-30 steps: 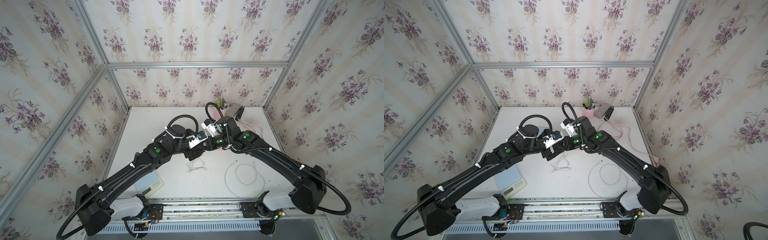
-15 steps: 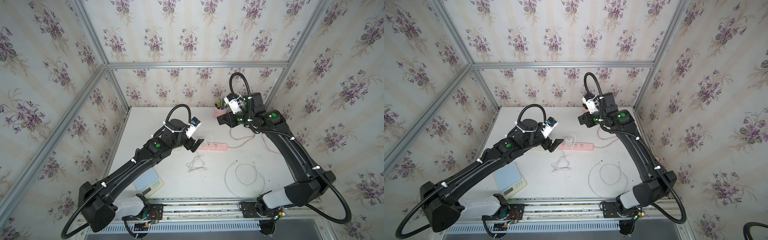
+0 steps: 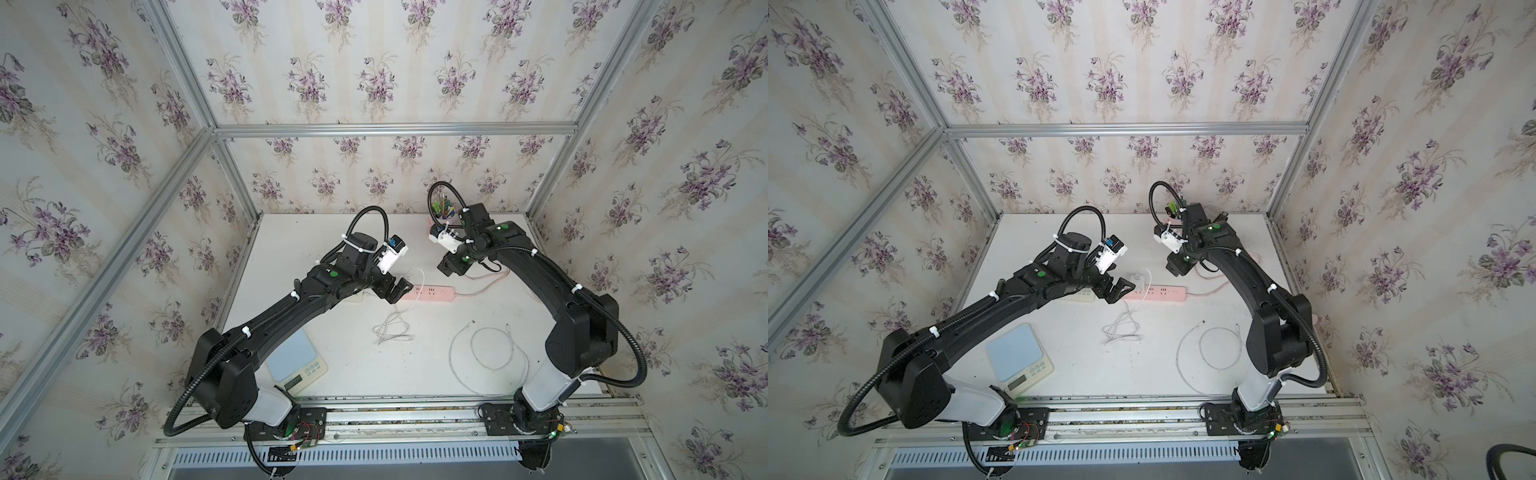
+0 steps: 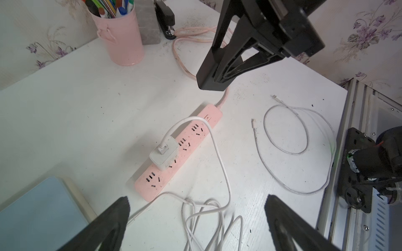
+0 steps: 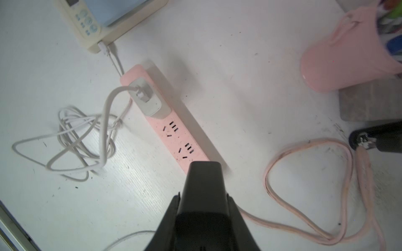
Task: Charge the electronic scale
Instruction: Insert the plug into the socket.
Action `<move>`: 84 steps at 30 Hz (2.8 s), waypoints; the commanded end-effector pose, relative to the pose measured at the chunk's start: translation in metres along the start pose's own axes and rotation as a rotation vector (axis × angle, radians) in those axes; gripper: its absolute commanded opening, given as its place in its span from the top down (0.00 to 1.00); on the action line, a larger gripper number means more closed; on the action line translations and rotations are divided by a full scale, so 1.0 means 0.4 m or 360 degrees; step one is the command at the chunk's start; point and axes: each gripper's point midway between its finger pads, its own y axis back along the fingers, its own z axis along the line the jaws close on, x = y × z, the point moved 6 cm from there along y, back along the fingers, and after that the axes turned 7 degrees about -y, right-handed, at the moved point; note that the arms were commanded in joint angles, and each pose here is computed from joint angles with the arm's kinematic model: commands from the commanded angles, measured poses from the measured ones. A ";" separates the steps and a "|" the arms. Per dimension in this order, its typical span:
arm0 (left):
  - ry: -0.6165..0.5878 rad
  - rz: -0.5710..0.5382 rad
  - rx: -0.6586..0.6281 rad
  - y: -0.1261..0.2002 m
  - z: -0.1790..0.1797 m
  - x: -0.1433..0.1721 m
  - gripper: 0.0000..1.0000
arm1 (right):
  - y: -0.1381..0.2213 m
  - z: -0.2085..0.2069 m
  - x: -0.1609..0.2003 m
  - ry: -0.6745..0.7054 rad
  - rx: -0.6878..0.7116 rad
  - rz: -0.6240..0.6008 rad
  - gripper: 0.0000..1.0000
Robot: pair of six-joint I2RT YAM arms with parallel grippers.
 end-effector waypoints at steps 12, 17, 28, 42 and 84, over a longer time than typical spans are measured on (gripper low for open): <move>0.0301 0.0064 0.0157 -0.024 0.034 0.072 0.09 | -0.139 -0.004 -0.023 0.0453 -0.0342 0.0174 1.00; 0.0330 0.0102 0.0161 -0.041 0.040 0.089 0.09 | -0.143 0.006 -0.007 0.0524 -0.0294 0.0211 1.00; 0.0393 0.0144 0.0167 -0.073 0.051 0.097 0.10 | -0.207 0.035 0.013 0.0568 -0.0342 0.0293 1.00; 0.0411 0.0153 0.0169 -0.073 0.049 0.103 0.10 | -0.235 0.020 0.028 0.0608 -0.0271 0.0336 1.00; 0.0439 0.0204 0.0172 -0.052 0.028 0.150 0.10 | -0.267 0.028 0.088 0.0723 -0.0303 0.0493 1.00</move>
